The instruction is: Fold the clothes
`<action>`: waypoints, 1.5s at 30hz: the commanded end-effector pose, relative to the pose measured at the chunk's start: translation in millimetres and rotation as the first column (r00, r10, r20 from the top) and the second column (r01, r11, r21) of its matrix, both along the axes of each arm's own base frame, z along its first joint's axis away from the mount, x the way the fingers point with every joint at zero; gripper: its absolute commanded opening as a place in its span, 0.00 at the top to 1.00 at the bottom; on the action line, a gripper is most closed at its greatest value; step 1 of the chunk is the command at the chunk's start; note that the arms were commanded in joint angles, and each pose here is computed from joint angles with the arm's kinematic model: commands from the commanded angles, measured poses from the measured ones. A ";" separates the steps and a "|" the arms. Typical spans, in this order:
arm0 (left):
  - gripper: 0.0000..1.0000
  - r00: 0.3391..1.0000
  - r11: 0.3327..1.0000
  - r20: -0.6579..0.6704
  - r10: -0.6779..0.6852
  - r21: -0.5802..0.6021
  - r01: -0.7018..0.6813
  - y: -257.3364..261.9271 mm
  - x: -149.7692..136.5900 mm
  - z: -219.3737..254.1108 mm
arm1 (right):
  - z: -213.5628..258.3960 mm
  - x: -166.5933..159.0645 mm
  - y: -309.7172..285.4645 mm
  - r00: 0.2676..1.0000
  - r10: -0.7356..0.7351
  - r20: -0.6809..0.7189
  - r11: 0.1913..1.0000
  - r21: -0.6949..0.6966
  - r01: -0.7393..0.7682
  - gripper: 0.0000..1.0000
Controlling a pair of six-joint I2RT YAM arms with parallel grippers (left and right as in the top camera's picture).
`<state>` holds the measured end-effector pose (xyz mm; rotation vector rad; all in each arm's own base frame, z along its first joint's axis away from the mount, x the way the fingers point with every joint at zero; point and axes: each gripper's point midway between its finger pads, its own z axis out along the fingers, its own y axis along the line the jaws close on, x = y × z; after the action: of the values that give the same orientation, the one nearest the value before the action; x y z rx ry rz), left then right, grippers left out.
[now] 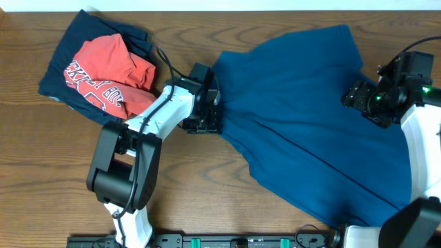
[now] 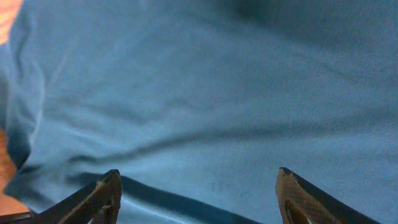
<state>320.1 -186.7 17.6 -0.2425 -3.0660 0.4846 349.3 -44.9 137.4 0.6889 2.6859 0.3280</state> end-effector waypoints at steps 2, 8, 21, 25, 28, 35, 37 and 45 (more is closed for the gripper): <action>0.46 1.000 1.000 -0.006 0.026 0.009 -0.026 -3.6 3.3 -14.0 | -27.2 -1.5 -10.8 0.996 -0.045 -0.079 0.999 0.007 0.045 0.23; 0.94 0.998 0.998 -0.009 0.055 0.013 -0.054 -4.2 4.9 -15.5 | -52.9 -3.4 -24.9 0.984 -0.093 -0.150 0.995 0.025 0.097 0.24; 0.94 0.967 0.930 -0.046 0.249 0.289 -0.226 107.8 -20.6 39.7 | -75.8 -22.7 -87.5 0.934 -0.280 -0.221 0.960 -0.078 0.269 0.32; 0.94 0.958 0.921 -0.051 0.283 0.294 -0.257 118.4 -28.3 53.2 | -90.2 -24.5 -97.1 0.915 -0.317 -0.251 0.948 -0.118 0.296 0.35; 0.94 0.955 0.918 -0.070 0.288 0.305 -0.255 120.5 -34.3 55.1 | -106.1 -30.2 -108.6 0.874 -0.392 -0.288 0.919 -0.175 0.354 0.49; 0.67 0.952 0.916 -0.103 0.288 0.321 -0.242 122.1 -43.4 55.7 | -156.1 -48.9 -123.0 0.784 -0.473 -0.403 0.881 -0.223 0.417 0.61; 0.44 0.952 0.916 -0.105 0.288 0.322 -0.241 122.1 -43.9 55.8 | -168.2 -49.6 -128.8 0.768 -0.494 -0.408 0.870 -0.224 0.440 0.81; 0.34 0.953 0.917 -0.092 0.287 0.313 -0.246 121.1 -40.1 55.3 | -184.2 -11.3 -214.1 0.781 -0.611 -0.127 0.779 -0.271 0.565 0.99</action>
<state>274.0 -67.3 69.1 0.2061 -2.9673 0.0384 368.3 -234.9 -3.1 1.4267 2.4169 -0.1125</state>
